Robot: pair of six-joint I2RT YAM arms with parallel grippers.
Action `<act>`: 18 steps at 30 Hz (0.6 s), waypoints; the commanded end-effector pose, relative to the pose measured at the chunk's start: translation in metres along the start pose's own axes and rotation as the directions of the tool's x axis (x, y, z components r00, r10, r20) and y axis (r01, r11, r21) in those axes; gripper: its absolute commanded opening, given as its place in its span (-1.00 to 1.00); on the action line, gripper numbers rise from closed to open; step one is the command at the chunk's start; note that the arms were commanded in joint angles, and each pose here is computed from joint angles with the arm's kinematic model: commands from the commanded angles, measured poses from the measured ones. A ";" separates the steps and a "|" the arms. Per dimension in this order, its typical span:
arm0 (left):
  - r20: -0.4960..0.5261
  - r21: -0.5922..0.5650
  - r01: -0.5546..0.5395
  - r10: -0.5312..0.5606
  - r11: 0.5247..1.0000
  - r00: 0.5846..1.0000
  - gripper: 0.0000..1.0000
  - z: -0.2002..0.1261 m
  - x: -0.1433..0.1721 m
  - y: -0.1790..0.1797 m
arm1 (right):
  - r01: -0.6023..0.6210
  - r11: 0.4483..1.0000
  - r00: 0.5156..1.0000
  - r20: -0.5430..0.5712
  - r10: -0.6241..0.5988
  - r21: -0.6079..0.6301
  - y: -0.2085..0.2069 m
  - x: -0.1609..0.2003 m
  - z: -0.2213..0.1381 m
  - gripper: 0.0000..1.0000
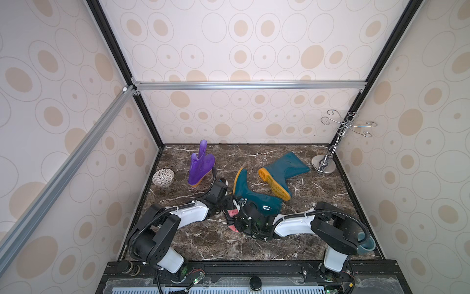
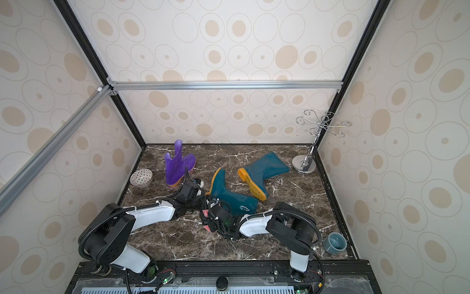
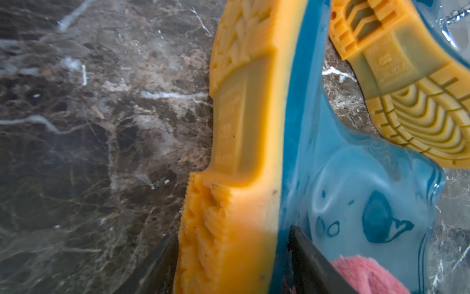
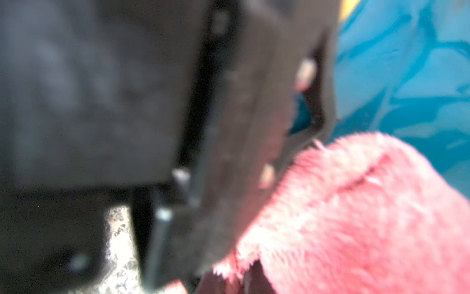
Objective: Wipe the rubber boots with a cloth
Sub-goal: Wipe the dirt off the rubber boot.
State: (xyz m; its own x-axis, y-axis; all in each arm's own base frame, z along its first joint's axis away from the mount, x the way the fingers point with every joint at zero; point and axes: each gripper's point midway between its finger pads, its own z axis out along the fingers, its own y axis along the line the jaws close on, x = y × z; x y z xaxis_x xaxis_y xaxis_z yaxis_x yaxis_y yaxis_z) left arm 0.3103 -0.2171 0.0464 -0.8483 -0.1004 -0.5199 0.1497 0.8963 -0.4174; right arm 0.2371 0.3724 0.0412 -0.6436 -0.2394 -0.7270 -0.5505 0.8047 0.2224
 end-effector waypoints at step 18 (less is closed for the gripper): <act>-0.073 0.014 -0.017 0.018 1.000 0.997 0.37 0.004 0.016 0.003 | -0.210 0.834 0.947 -0.106 0.303 0.511 -0.148 0.068 -0.103 -1.00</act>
State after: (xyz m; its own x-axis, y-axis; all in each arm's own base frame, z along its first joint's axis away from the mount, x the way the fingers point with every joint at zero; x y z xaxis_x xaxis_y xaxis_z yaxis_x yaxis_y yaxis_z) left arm 0.3069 -0.2212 0.0428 -0.8609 -0.0830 -0.5020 0.1643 0.8884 -0.4287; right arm 0.2410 0.2295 0.0552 -0.7460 -0.0288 -0.6654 -0.1559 0.9789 0.1324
